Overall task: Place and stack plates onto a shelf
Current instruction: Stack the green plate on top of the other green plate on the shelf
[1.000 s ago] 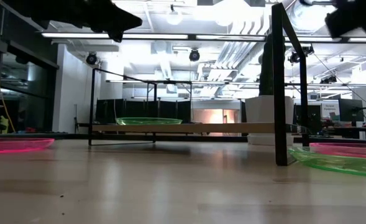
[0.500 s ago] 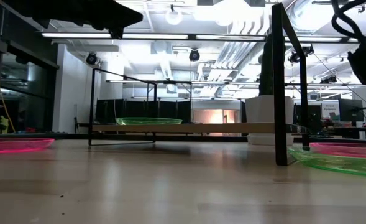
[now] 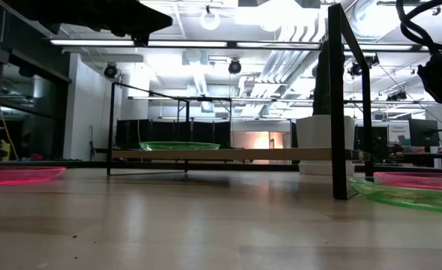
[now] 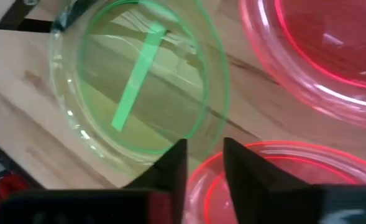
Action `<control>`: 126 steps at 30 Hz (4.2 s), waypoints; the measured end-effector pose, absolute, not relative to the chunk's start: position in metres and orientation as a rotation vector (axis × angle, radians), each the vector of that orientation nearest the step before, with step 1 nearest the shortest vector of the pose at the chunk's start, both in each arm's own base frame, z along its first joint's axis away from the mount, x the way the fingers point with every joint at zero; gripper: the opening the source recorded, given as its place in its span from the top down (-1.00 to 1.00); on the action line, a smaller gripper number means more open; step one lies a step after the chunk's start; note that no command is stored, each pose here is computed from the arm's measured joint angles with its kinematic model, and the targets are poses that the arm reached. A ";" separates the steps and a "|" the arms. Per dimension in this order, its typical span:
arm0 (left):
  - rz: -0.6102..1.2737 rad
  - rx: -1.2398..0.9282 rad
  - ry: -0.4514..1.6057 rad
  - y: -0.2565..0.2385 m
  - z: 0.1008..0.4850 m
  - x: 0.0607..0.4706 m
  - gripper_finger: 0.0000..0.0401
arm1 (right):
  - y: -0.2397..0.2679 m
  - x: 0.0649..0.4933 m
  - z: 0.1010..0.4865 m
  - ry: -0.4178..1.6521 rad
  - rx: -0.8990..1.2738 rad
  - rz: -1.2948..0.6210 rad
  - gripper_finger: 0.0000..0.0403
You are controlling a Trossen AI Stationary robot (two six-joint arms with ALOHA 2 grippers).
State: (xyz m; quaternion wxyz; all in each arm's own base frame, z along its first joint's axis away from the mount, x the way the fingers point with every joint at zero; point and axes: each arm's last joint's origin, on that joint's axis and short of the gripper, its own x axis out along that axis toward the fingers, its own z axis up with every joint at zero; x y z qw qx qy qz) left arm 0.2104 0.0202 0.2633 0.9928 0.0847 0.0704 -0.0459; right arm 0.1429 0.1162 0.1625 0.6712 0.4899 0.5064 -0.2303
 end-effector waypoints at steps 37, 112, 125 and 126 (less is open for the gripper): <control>-0.091 0.152 0.143 0.020 0.263 0.210 1.00 | 0.119 0.158 0.132 1.220 0.909 -0.554 0.73; -0.092 0.140 0.162 0.020 0.262 0.210 1.00 | 0.139 0.169 0.118 1.041 0.688 -0.400 0.98; -0.093 0.158 0.155 0.020 0.262 0.210 1.00 | 0.151 0.167 0.154 1.002 0.885 -0.111 1.00; -0.093 0.158 0.155 0.020 0.262 0.210 1.00 | 0.151 0.168 0.156 0.992 0.891 -0.096 1.00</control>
